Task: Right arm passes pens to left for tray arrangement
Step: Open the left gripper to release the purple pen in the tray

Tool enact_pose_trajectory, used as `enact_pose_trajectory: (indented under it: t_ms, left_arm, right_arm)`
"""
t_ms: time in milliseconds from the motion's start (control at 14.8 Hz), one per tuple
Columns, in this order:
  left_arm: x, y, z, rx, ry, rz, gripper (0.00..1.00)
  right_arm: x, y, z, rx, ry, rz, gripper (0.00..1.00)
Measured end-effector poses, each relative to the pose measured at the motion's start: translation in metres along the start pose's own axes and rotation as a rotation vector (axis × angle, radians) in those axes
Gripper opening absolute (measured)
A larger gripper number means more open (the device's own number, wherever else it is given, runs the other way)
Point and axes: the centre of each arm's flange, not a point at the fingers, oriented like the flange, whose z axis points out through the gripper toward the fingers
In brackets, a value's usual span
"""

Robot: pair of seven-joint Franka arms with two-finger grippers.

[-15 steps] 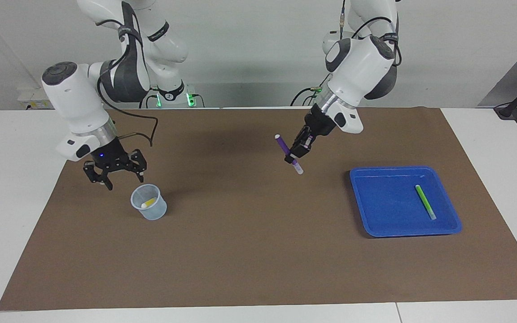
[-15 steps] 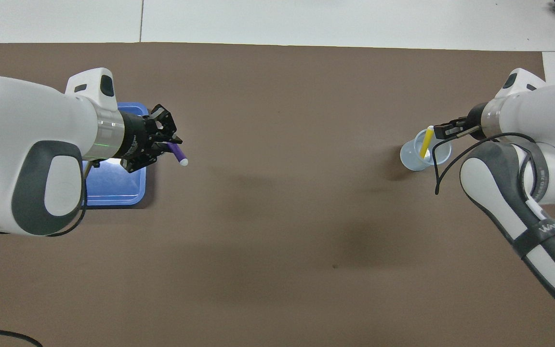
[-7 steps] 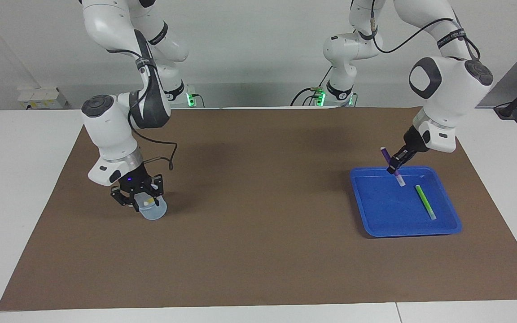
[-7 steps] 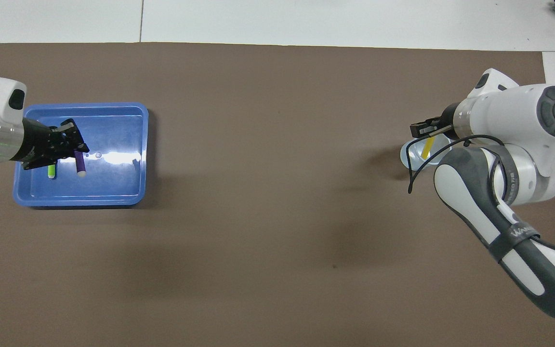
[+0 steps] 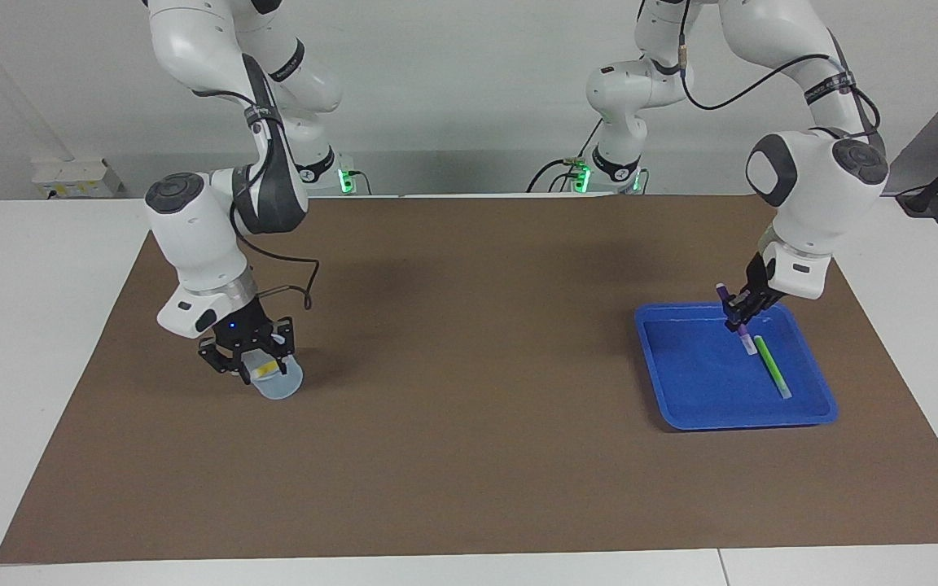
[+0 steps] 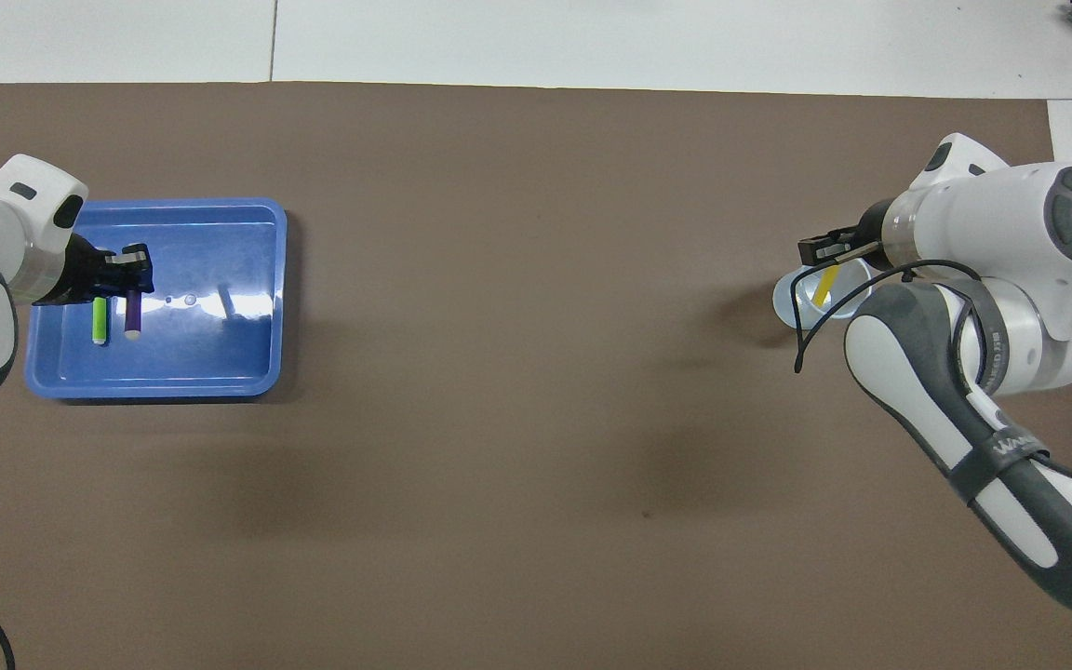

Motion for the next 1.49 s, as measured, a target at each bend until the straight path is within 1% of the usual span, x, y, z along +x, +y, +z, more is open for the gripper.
enact_pose_trajectory:
  t_ms: [136, 271, 407, 474, 542, 610, 678, 813, 1017, 1288, 1491]
  left_arm:
    - [0.008, -0.017, 0.023, -0.001, 0.006, 0.059, 0.18]
    - [0.015, -0.024, 0.043, 0.026, 0.008, 0.115, 0.18]
    - [0.022, -0.021, 0.054, 0.048, 0.015, 0.147, 0.18]
    - [0.027, -0.02, 0.056, 0.048, 0.019, 0.154, 0.18]
    - [0.029, -0.019, 0.056, 0.048, 0.021, 0.16, 0.18]
    - [0.031, -0.018, 0.057, 0.048, 0.024, 0.172, 0.18]
    - [0.032, -0.018, 0.059, 0.047, 0.027, 0.189, 0.18]
    - [0.033, -0.019, 0.07, 0.044, 0.029, 0.207, 0.18]
    - [0.035, -0.024, 0.085, 0.042, 0.03, 0.21, 0.18]
    - [0.037, -0.044, 0.091, 0.045, 0.038, 0.224, 0.18]
    - [0.037, -0.05, 0.093, 0.045, 0.045, 0.223, 0.18]
  right_arm:
    - [-0.002, 0.004, 0.001, -0.001, -0.004, 0.006, 0.58]
    - [-0.005, 0.008, 0.003, -0.003, -0.01, 0.013, 0.57]
    - [-0.007, 0.01, 0.005, -0.003, -0.014, 0.016, 0.55]
    - [-0.007, 0.011, 0.005, -0.005, -0.015, 0.016, 0.51]
    - [-0.008, 0.013, 0.005, -0.009, -0.016, 0.014, 0.41]
    - [-0.008, 0.015, 0.005, -0.016, -0.017, 0.011, 0.33]
    - [-0.009, 0.017, 0.005, -0.02, -0.018, 0.01, 0.33]
    - [-0.008, 0.017, 0.003, -0.022, -0.015, 0.01, 0.18]
    - [-0.008, 0.017, 0.004, -0.022, -0.016, 0.01, 0.18]
    - [-0.008, 0.017, 0.003, -0.021, -0.019, 0.01, 0.18]
    - [-0.008, 0.018, -0.005, -0.022, -0.043, 0.011, 0.18]
